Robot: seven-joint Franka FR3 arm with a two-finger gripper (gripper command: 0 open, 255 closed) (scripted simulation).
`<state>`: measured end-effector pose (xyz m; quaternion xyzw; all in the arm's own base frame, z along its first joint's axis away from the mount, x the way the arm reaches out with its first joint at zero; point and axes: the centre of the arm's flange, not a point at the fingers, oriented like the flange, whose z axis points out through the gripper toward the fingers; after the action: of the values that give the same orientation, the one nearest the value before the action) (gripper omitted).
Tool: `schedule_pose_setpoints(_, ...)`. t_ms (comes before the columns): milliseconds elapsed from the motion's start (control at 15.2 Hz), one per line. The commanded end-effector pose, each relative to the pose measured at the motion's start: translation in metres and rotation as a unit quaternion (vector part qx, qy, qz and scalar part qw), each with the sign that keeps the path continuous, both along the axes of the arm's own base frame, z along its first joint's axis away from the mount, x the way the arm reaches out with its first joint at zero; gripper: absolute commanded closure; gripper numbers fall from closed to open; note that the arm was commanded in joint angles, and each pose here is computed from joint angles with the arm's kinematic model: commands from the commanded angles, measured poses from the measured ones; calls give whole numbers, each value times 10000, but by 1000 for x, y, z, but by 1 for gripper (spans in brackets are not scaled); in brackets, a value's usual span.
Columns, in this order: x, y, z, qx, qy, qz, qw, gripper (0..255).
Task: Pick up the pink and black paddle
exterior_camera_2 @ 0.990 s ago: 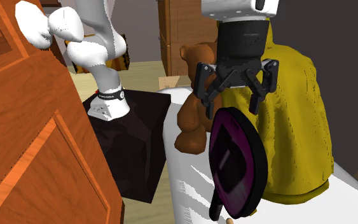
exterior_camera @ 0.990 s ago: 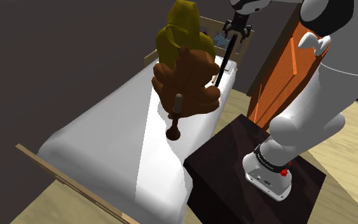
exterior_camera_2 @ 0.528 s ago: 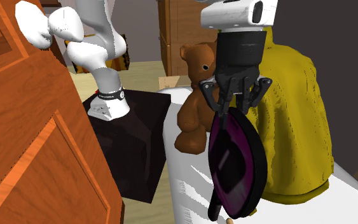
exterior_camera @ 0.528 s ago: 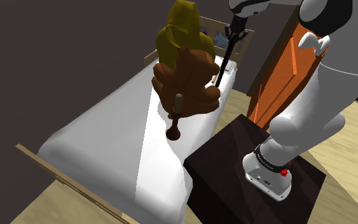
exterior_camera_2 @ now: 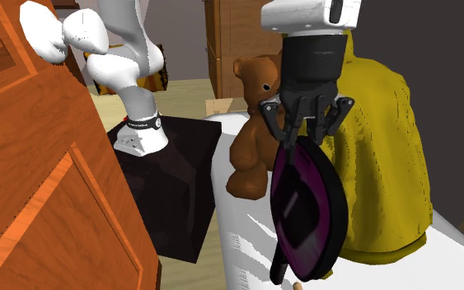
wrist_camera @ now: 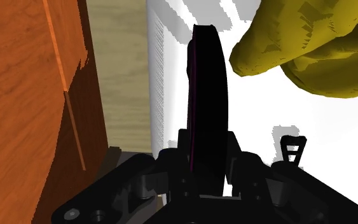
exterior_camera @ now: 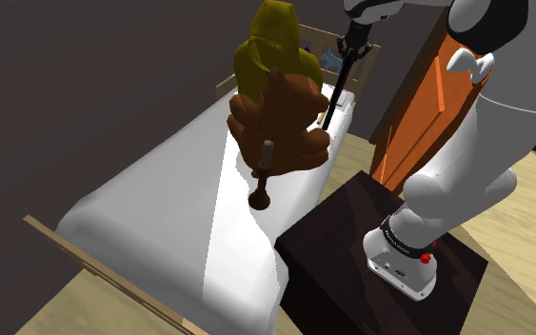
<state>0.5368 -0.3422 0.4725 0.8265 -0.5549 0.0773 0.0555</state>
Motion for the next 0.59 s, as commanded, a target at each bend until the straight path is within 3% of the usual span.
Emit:
schedule_pose_setpoints(0,0,0,10,-4,-7,0,10000,255)
schedule_pose_setpoints(528,0,0,52,-4,-7,0,10000,255)
